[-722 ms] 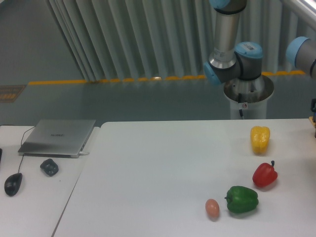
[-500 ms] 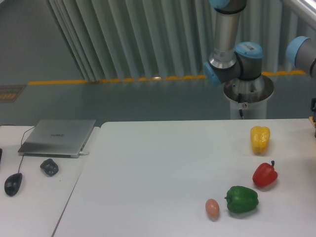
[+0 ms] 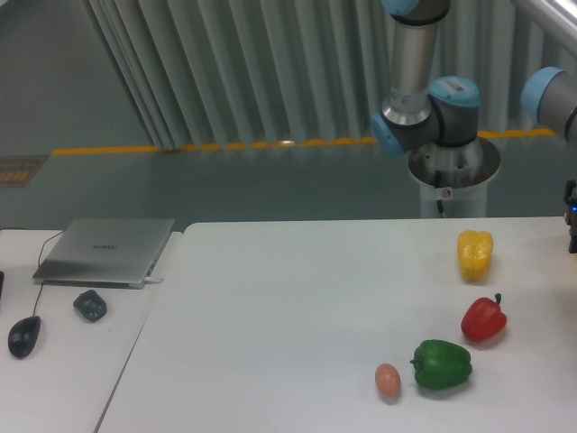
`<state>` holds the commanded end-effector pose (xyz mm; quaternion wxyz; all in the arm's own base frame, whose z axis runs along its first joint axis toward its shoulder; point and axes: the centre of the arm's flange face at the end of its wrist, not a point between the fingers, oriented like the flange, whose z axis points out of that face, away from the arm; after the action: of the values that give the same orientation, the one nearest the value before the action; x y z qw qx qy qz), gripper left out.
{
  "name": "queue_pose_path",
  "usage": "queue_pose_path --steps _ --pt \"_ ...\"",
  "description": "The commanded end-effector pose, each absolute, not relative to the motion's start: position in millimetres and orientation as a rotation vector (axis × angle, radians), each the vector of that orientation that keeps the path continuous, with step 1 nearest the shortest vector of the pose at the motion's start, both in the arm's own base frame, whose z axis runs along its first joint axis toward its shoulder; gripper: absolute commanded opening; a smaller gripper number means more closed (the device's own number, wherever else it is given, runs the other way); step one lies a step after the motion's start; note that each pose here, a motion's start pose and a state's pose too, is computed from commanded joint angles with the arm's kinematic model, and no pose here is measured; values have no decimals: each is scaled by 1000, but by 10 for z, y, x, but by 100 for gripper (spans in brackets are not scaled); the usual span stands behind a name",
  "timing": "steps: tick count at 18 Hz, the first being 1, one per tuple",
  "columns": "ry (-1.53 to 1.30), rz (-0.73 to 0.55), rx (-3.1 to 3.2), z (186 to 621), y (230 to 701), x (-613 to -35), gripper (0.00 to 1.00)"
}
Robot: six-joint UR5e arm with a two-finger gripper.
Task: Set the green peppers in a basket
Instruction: 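Move the gripper in from the table edge toward the peppers, then lower the open gripper over the green bell pepper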
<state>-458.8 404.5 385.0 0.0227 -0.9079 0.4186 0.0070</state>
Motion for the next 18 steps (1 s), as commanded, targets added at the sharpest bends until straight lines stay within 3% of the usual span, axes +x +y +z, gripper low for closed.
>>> queue_pose_path --steps 11,15,18 --pt "1070 8 -2903 3817 4031 -4428 100" --pt "1000 6 -2926 3820 4265 -4208 100" --pt "982 73 -2921 3882 4545 -4004 100"
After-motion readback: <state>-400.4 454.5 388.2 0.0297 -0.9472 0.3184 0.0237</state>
